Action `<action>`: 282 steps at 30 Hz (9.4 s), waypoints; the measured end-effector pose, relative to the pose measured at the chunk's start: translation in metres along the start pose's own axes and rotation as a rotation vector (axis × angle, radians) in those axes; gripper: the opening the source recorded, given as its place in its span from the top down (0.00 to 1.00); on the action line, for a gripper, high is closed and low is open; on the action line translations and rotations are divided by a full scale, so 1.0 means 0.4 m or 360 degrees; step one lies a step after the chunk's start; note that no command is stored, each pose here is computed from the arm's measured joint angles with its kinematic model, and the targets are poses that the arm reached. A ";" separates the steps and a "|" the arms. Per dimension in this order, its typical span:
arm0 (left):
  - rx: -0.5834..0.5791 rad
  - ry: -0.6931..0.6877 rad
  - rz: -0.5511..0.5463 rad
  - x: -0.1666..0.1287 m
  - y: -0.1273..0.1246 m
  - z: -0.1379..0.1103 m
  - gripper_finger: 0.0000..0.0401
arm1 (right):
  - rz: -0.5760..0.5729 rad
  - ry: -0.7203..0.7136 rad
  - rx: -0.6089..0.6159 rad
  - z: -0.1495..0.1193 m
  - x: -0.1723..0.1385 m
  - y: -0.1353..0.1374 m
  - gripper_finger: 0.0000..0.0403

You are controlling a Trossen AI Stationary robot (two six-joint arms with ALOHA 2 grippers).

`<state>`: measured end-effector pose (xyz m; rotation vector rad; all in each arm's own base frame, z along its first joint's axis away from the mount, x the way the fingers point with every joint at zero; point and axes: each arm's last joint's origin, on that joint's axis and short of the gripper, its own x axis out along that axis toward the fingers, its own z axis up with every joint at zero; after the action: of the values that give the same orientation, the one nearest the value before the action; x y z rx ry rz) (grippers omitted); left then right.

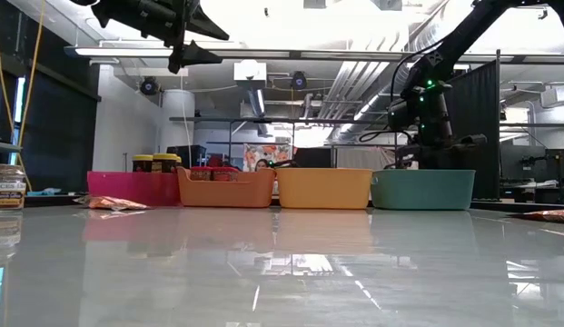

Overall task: Sort spices by type
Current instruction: Put the bottom right brown seasoning bottle into the blue bin, then put the top left brown seasoning bottle into the blue bin, then put the brown seasoning bottle into the blue bin

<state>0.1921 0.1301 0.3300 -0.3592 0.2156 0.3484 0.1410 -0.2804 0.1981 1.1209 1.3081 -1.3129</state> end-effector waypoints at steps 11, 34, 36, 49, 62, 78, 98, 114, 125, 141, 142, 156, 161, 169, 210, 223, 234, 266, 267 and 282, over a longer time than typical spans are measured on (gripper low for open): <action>0.0015 -0.0044 -0.0010 0.000 -0.001 0.007 0.33 | -0.0011 -0.0012 0.0028 -0.002 -0.005 -0.002 0.34; -0.0149 0.0552 0.0089 -0.184 -0.101 -0.105 0.33 | 0.0585 -0.0949 0.0207 -0.047 -0.320 0.062 0.32; -0.0297 0.0673 0.0240 -0.202 -0.100 -0.129 0.33 | 0.0677 -0.1008 0.0148 -0.050 -0.329 0.095 0.32; -0.0488 0.1821 0.0950 -0.211 -0.080 -0.253 0.61 | 0.1128 -0.0946 -0.0408 -0.055 -0.310 0.229 0.80; -0.0018 0.2298 0.0759 -0.106 -0.076 -0.324 1.00 | 0.1215 -0.0928 -0.0595 -0.091 -0.319 0.266 0.99; -0.0040 0.2427 0.0633 -0.097 -0.063 -0.386 1.00 | 0.1207 -0.0937 -0.0601 -0.092 -0.319 0.268 1.00; 0.0036 0.2640 0.0731 -0.038 -0.046 -0.431 1.00 | 0.1247 -0.0904 -0.0600 -0.094 -0.319 0.269 1.00; 0.0222 0.1723 0.0197 0.238 -0.049 -0.351 1.00 | 0.1551 -0.0886 -0.0623 -0.126 -0.388 0.239 1.00; 0.0277 0.1183 -0.0098 0.551 -0.097 -0.289 1.00 | 0.1640 -0.1020 -0.0634 -0.150 -0.442 0.207 1.00; 0.0185 0.0944 -0.0035 0.314 -0.092 0.029 1.00 | 0.2024 -0.1176 -0.0861 -0.217 -0.536 0.201 0.96; 0.0149 0.0902 -0.0006 0.281 -0.087 0.043 1.00 | 0.2015 -0.1150 -0.0897 -0.224 -0.530 0.213 0.93; -0.0099 0.0292 0.0438 -0.093 -0.055 0.123 1.00 | 0.1855 -0.0639 -0.1655 -0.397 -0.401 0.414 0.19; -0.0130 0.0263 0.0448 -0.115 -0.053 0.107 1.00 | 0.1397 -0.0813 -0.2167 -0.473 -0.328 0.469 0.06; -0.0138 0.0306 0.0457 -0.108 -0.048 0.093 1.00 | 0.0858 -0.0742 -0.2427 -0.505 -0.189 0.549 0.05; -0.0068 0.0321 0.0433 -0.109 -0.049 0.093 1.00 | 0.0646 -0.0905 -0.1854 -0.341 -0.315 0.360 0.58; -0.0081 0.0376 0.0442 -0.111 -0.048 0.085 1.00 | 0.0362 -0.0686 -0.0276 -0.120 -0.148 0.102 0.58; -0.0075 0.0345 0.0434 -0.110 -0.049 0.089 1.00 | 0.0225 -0.0625 0.0081 -0.070 -0.060 0.079 0.58; -0.0075 0.0353 0.0437 -0.110 -0.049 0.088 1.00 | 0.0126 -0.0700 -0.0046 0.006 -0.058 0.087 0.41; -0.0070 0.0354 0.0436 -0.110 -0.049 0.088 1.00 | 0.0128 -0.0725 -0.0071 0.010 -0.076 0.086 0.41; 0.0161 0.1233 -0.0002 -0.155 -0.173 -0.046 1.00 | 0.0896 -0.1035 -0.0836 -0.107 -0.292 0.240 0.62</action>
<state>0.1580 0.0440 0.3508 -0.3813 0.9875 0.1812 0.2522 -0.2350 0.2995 0.5495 0.7042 -0.7422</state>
